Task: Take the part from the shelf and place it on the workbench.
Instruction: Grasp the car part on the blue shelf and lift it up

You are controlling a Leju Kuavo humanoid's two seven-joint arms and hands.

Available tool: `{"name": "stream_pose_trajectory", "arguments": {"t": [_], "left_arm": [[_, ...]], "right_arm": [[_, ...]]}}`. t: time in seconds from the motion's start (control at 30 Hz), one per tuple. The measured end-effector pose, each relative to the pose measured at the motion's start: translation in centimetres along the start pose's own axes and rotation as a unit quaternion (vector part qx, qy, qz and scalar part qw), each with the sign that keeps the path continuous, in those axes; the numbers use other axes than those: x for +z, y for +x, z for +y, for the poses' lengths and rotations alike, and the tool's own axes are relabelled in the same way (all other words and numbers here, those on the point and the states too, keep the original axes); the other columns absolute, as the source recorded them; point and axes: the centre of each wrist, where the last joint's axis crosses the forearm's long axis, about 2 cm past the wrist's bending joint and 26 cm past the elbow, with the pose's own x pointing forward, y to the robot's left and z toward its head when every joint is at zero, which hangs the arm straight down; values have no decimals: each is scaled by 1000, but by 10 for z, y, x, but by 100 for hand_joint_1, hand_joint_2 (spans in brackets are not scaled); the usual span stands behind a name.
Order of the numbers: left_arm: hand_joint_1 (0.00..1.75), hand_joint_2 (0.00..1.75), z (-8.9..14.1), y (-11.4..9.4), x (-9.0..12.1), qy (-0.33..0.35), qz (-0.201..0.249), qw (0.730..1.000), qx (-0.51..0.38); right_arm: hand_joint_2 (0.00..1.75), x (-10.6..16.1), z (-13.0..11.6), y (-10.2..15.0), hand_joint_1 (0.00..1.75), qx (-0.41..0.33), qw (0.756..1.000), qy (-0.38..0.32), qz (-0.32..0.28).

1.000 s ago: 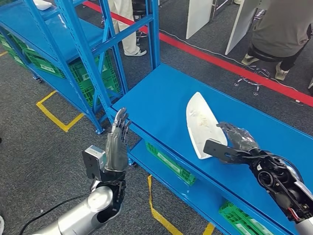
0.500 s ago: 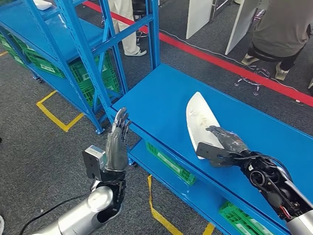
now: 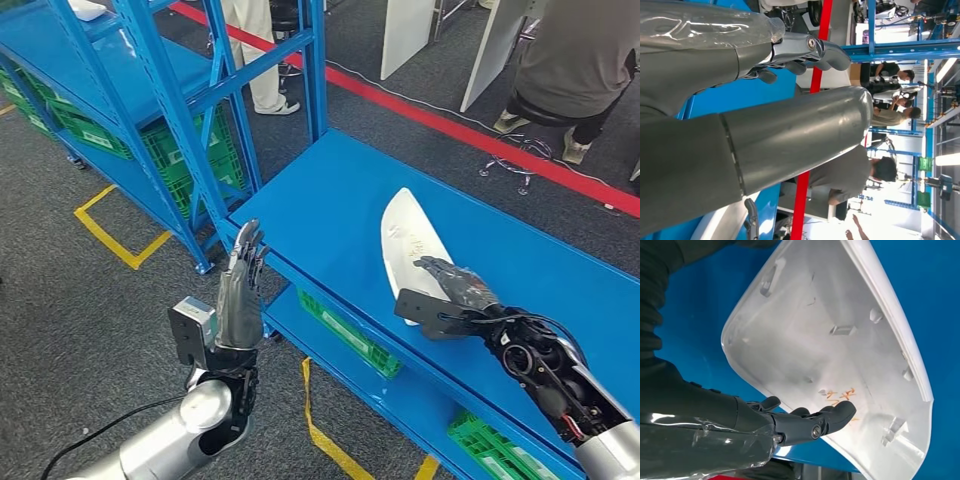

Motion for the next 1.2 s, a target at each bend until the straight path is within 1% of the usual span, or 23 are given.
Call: {"name": "stream_pose_trajectory", "arguments": {"t": [0.13,0.53,0.9,1.03,1.2], "left_arm": [[0,0,0,0,0,1,0,1000,1],[0,0,0,0,0,1,1,1000,3],[0,0,0,0,0,1,1,1000,3],[0,0,0,0,0,-3,1,1000,3],[0,0,-1,0,0,-8,2,1000,4]], "right_arm": [[175,-1,0,-2,0,-6,1000,1,1],[175,0,3,-19,0,-14,999,8,27],[175,1,1,-25,0,-14,999,9,39],[175,0,2,-27,173,-19,999,13,41],[175,1,3,-29,175,-21,999,16,45]]}}
